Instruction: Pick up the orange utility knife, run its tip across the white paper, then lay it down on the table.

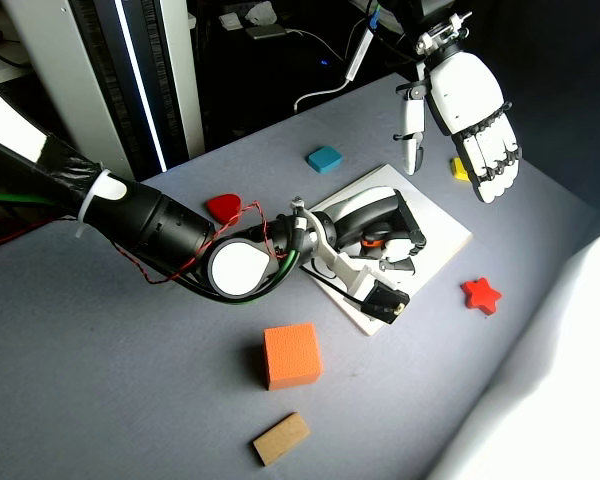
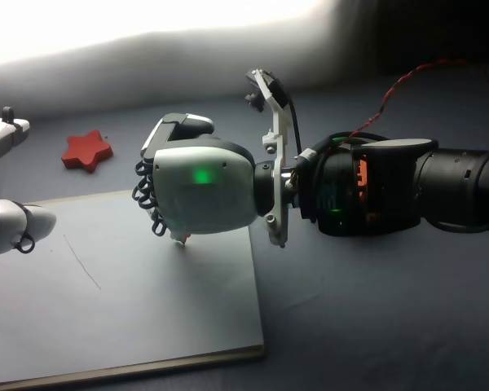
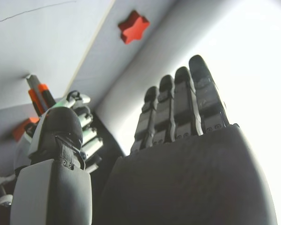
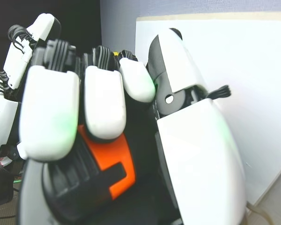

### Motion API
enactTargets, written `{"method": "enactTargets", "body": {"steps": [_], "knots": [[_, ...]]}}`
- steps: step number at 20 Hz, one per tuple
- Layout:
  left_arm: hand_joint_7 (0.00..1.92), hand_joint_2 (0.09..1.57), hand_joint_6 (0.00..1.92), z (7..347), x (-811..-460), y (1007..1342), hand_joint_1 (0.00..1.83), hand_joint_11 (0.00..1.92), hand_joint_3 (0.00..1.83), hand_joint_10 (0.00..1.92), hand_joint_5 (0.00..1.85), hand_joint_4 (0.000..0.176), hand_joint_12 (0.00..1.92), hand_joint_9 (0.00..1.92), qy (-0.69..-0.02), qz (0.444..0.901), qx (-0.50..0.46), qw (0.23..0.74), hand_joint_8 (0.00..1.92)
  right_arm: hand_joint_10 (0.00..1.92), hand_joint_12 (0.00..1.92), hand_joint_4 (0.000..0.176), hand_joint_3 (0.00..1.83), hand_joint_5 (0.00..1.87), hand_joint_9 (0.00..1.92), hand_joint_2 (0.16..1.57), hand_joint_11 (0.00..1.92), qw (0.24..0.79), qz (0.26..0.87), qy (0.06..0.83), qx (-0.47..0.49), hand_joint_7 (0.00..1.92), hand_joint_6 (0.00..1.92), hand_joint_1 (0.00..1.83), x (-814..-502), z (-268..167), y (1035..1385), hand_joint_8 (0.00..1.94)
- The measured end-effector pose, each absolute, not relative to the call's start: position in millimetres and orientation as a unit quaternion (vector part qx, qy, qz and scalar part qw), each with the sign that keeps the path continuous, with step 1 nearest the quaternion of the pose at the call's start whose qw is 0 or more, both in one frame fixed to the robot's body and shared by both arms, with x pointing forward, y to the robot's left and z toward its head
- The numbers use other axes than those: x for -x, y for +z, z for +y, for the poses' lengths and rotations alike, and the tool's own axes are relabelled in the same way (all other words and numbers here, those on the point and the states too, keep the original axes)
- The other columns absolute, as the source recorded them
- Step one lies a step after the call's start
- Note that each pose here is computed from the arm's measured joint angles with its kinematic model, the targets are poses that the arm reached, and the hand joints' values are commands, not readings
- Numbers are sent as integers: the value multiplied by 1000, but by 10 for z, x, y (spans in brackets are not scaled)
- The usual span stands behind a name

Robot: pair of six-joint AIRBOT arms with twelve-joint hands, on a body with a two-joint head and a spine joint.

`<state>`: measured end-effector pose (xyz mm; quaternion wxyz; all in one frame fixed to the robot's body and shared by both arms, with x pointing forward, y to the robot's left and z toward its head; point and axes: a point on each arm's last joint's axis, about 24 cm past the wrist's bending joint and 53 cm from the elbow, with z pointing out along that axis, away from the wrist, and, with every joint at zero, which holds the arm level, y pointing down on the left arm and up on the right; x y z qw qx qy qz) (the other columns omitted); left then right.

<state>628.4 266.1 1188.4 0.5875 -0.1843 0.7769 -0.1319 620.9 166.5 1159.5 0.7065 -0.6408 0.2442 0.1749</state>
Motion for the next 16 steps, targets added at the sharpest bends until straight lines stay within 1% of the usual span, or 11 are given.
{"method": "enactTargets", "body": {"steps": [1,2,3,4,6,7,8,9,10,13,16], "knots": [[80,1259,2,2661,-6284,11884,317,0,0,3,25,0,400,70,-132,777,184,587,2,1921,1921,176,0,1285,1621,1308,1702,706,242,177,642,1518,1921,1521,-6186,1670,11590,1941],[46,1276,0,2661,-6284,11884,285,0,6,2,4,0,324,55,-132,777,184,587,1,1921,1921,176,0,1287,1622,1305,1701,705,241,179,642,1519,1921,1517,-6164,1663,11587,1941],[46,1277,0,2651,-6286,11880,279,0,6,6,0,0,310,61,-132,777,184,587,4,1921,1921,176,0,1283,1627,1301,1704,703,239,179,646,1524,1921,1530,-6135,1635,11573,1941],[68,1268,4,2648,-6294,11876,296,0,1,6,13,0,360,68,-133,777,184,587,7,1921,1921,176,0,1305,1630,1303,1707,703,239,179,646,1531,1921,1537,-6126,1614,11569,1941],[78,1267,4,2644,-6295,11875,291,0,0,5,16,0,377,69,-133,777,183,587,7,1921,1921,176,0,1341,1638,1308,1717,696,236,180,654,1546,1921,1524,-6076,1572,11551,1941],[71,1264,3,2646,-6295,11875,309,0,0,2,15,0,367,62,-133,777,183,587,3,1921,1921,176,0,1325,1637,1309,1712,693,235,181,657,1545,1921,1525,-6062,1540,11543,1941],[86,1260,4,2643,-6295,11874,300,0,0,5,21,0,419,75,-134,778,183,587,5,1921,1921,176,0,1319,1628,1313,1704,692,234,180,658,1536,1921,1527,-6055,1522,11539,1941],[79,1259,2,2642,-6295,11874,313,0,0,1,20,0,397,66,-134,778,183,586,1,1921,1921,176,0,1313,1625,1310,1698,691,234,181,659,1534,1921,1518,-6038,1495,11535,1941],[60,1262,2,2644,-6295,11874,326,0,0,0,29,0,300,38,-133,778,183,586,0,1921,1921,176,0,1287,1621,1314,1700,688,237,185,660,1522,1921,1499,-5995,1434,11516,1941],[67,1253,3,2642,-6295,11874,353,0,0,2,39,0,317,42,-134,778,183,586,2,1921,1921,176,0,1283,1617,1309,1696,685,240,188,662,1519,1921,1513,-5945,1347,11496,1941],[66,1264,2,2641,-6295,11873,283,0,3,6,18,0,343,58,-134,778,183,586,0,1921,1921,176,0,1292,1619,1316,1697,684,244,193,660,1520,1921,1516,-5930,1271,11489,1941]]}}
